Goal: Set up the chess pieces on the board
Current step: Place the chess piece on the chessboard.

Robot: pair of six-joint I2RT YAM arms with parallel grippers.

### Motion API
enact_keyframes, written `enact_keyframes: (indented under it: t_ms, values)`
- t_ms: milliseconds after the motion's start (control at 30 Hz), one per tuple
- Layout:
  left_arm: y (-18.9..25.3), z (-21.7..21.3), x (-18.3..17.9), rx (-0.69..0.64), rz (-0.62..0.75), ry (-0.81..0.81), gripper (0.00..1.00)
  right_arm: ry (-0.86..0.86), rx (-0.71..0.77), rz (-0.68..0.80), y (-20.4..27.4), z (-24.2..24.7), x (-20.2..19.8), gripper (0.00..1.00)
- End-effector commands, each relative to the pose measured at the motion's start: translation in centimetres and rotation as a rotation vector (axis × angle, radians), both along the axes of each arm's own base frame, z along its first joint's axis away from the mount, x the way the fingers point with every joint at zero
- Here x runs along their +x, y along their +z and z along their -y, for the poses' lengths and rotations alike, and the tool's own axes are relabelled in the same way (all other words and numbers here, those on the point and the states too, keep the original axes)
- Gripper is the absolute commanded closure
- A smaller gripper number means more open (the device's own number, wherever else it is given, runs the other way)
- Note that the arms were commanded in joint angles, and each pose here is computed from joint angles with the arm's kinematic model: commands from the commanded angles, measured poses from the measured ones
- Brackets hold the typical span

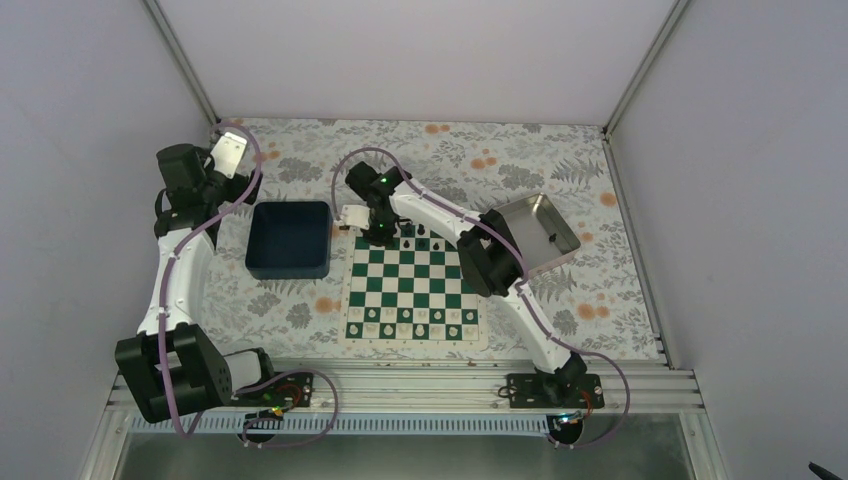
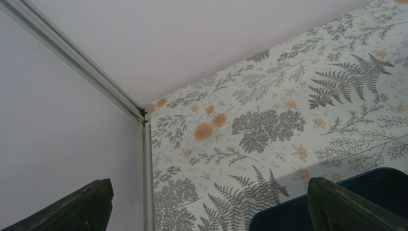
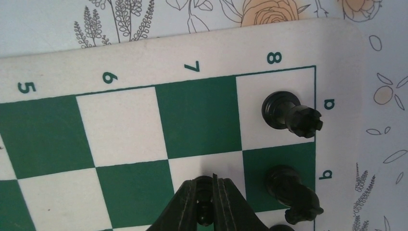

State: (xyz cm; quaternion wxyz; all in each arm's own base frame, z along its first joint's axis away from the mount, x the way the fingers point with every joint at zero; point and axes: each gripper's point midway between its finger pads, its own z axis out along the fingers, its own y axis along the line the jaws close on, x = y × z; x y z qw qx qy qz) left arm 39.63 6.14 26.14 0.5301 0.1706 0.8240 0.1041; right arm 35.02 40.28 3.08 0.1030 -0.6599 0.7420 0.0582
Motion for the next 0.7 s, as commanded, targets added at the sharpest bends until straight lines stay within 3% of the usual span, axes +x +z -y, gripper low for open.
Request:
enact_keyframes:
  t_ms: [0, 233, 400, 533, 667]
  values:
    - [0.9, 0.3, -0.3, -0.010, 0.034, -0.019, 0.00, -0.001, 0.012, 0.013, -0.1, -0.8, 0.2, 0.88]
    - [1.0, 0.4, -0.1, -0.020, 0.031, -0.023, 0.00, 0.002, 0.098, 0.066, 4.8, -1.5, 0.4, 0.70]
    - [1.8, 0.4, -0.2, -0.018, 0.041, -0.024, 0.00, -0.011, 0.137, 0.169, 11.2, 0.3, 0.4, 0.68]
    - [2.0, 0.6, -0.3, -0.022, 0.044, -0.030, 0.00, -0.107, 0.116, 0.228, 14.7, 6.2, 1.3, 0.65]
    - [2.0, 0.9, -0.4, -0.032, 0.053, -0.045, 0.00, -0.312, 0.099, 0.266, 17.1, 16.6, 4.2, 0.61]
